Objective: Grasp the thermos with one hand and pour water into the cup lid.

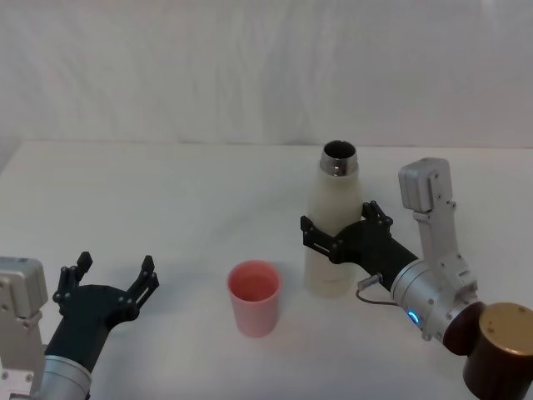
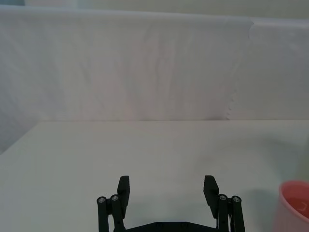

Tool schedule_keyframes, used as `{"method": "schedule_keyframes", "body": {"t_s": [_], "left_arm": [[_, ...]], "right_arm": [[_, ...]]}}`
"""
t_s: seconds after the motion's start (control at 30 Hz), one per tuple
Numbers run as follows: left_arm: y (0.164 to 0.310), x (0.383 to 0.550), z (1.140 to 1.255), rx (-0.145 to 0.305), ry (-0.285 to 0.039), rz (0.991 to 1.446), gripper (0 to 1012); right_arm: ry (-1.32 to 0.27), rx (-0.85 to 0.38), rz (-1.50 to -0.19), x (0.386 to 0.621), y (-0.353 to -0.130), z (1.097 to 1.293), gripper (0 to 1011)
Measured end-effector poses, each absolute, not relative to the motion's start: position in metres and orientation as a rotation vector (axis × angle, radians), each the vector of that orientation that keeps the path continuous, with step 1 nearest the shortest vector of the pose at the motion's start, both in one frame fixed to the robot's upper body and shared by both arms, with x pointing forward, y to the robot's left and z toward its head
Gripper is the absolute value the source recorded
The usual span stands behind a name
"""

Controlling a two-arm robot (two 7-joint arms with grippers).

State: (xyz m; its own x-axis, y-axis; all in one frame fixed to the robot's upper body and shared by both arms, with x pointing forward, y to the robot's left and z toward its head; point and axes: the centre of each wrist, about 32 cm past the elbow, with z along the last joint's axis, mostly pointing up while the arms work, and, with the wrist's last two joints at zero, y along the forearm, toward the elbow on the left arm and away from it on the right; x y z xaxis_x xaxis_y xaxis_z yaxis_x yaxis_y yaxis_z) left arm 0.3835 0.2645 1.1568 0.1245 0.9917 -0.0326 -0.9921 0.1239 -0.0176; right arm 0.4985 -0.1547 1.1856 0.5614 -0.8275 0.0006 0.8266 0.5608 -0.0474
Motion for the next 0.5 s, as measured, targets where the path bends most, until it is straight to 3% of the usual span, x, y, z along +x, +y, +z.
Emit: {"method": "schedule_keyframes", "body": {"t_s": [0.5], "left_arm": [[0.2645,0.3835,1.1568,-0.038,0.014,1.446,1001]], "right_arm": [[0.023,-0.045,-0.978,0.4918,-0.1591,1.1844,1000]]}}
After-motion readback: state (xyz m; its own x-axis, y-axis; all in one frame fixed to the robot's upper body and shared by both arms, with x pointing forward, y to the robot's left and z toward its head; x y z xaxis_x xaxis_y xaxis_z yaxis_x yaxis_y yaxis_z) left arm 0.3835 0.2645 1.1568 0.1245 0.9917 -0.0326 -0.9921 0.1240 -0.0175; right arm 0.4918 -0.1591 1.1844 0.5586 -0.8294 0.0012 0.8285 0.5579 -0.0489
